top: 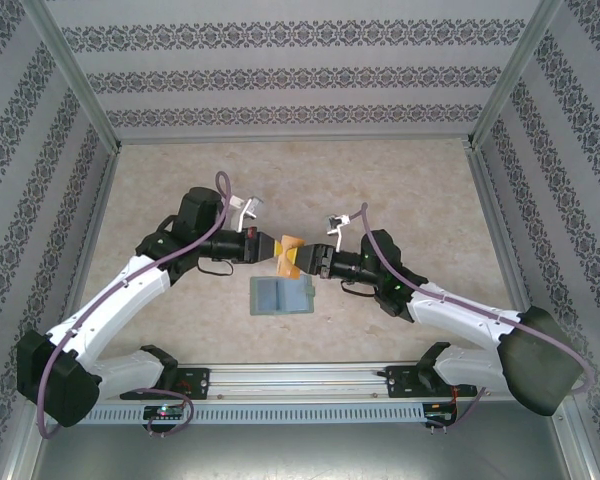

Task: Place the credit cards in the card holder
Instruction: Pass the credit card.

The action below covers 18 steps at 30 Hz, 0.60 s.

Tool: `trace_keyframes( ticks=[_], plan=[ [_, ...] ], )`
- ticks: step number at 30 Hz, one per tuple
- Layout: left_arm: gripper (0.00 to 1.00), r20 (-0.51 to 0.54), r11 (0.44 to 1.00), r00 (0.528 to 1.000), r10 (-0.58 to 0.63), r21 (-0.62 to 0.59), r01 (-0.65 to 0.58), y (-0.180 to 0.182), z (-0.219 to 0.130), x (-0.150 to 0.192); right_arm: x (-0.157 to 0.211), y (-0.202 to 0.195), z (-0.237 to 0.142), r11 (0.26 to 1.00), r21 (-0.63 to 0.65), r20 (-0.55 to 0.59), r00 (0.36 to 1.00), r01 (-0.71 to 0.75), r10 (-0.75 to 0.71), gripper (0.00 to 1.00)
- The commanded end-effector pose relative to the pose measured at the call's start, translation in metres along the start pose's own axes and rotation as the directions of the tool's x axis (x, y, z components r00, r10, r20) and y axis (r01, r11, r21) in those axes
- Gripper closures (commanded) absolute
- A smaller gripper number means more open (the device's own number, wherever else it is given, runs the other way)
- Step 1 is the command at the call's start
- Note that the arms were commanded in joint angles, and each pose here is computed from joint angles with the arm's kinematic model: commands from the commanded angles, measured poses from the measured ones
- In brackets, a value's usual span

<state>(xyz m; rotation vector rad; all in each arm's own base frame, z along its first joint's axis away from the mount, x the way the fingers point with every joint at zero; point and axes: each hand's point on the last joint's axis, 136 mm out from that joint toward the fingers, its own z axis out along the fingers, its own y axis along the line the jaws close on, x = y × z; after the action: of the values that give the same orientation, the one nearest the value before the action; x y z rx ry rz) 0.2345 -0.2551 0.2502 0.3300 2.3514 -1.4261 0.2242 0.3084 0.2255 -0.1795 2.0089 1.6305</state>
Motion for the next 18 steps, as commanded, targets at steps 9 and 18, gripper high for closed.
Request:
trace_keyframes(
  ticks=[9, 18],
  plan=[
    [1.0, 0.022, 0.999, 0.999, 0.047, -0.004, -0.046, 0.004, 0.003, 0.003, 0.002, 0.009, -0.02, 0.999, -0.039, 0.055, 0.998, -0.02, 0.022, 0.89],
    [0.48, 0.02, 0.972, 0.999, -0.036, -0.233, 0.04, 0.061, 0.001, 0.024, 0.037, -0.055, -0.019, 0.977, 0.177, -0.036, 0.991, -0.118, 0.127, 0.99]
  ],
)
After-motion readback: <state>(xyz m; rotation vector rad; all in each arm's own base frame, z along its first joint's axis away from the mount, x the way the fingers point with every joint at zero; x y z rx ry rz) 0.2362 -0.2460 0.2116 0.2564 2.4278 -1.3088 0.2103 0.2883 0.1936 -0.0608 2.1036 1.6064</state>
